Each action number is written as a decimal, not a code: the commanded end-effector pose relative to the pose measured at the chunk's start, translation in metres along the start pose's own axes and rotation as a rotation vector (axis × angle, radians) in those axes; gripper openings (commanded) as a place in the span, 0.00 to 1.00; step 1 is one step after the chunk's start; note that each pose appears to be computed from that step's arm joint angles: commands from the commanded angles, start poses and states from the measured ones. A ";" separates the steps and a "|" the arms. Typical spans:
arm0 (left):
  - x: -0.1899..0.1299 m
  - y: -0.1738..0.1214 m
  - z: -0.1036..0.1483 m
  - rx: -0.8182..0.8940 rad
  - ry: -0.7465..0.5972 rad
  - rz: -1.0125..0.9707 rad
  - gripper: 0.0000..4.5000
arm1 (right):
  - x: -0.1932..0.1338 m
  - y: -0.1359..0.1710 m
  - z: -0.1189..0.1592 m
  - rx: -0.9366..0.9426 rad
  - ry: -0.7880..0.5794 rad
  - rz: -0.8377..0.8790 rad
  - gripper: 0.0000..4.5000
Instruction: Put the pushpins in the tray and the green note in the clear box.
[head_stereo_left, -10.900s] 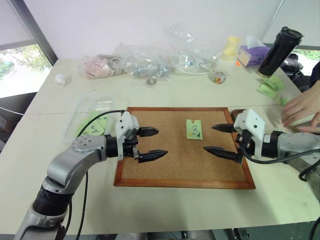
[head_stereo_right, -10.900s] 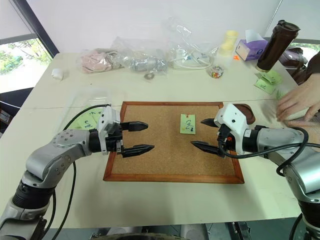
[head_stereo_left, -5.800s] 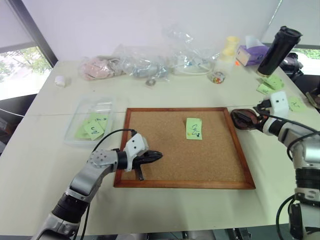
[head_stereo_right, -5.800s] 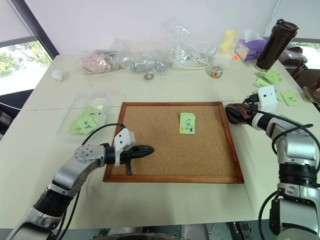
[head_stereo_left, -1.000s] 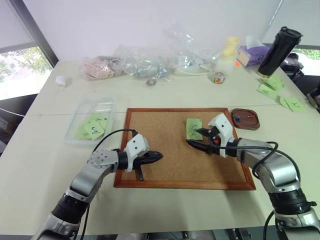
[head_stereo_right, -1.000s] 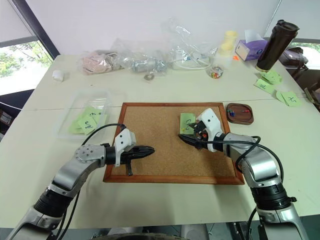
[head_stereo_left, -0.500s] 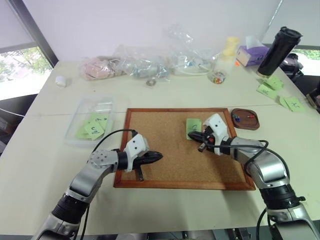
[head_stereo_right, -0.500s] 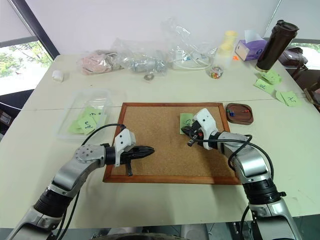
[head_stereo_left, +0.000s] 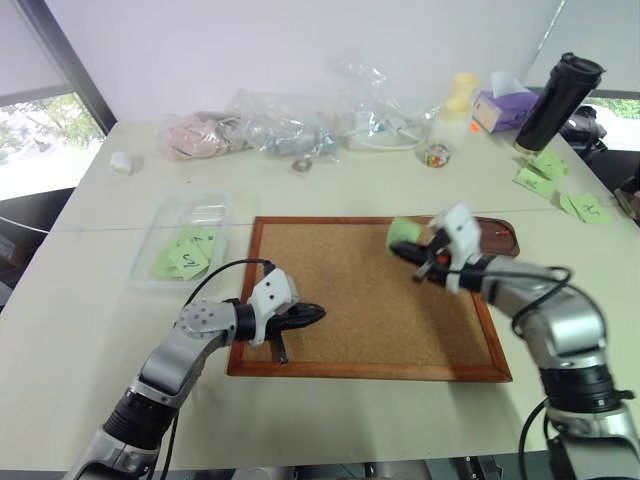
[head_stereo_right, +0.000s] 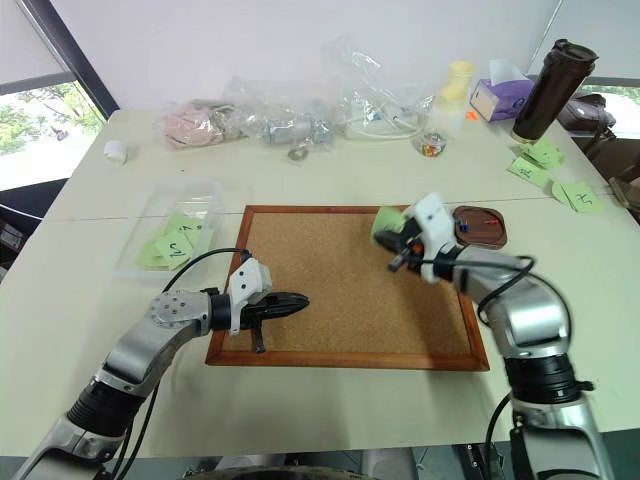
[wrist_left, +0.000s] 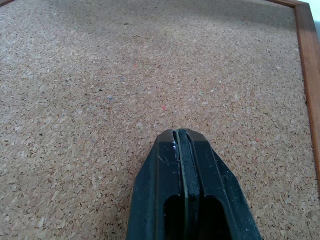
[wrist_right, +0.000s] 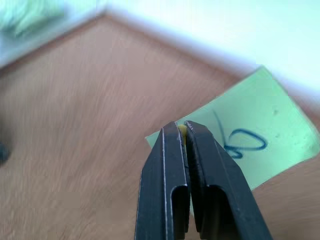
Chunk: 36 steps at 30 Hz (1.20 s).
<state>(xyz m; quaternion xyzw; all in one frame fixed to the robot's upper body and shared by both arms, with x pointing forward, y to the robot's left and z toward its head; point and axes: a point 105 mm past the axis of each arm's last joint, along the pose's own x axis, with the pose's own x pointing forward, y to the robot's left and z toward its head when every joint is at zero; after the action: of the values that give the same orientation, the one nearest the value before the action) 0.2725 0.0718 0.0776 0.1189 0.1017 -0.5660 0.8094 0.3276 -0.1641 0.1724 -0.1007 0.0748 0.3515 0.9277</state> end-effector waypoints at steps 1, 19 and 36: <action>0.000 -0.007 -0.016 -0.047 0.058 -0.026 0.00 | -0.008 0.017 0.013 -0.035 -0.018 0.090 0.01; -0.016 0.050 0.102 -0.267 -0.344 -0.003 0.99 | -0.014 0.082 0.026 -0.319 0.047 0.413 0.00; 0.030 0.031 0.103 -0.610 -0.360 -0.142 0.99 | -0.008 0.093 0.034 -0.498 0.050 0.468 0.00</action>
<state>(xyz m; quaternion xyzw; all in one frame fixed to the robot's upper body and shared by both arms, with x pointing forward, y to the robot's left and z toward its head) 0.3203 0.0258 0.1597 -0.2397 0.1448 -0.5619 0.7784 0.2662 -0.0964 0.1848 -0.2965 0.0543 0.5564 0.7743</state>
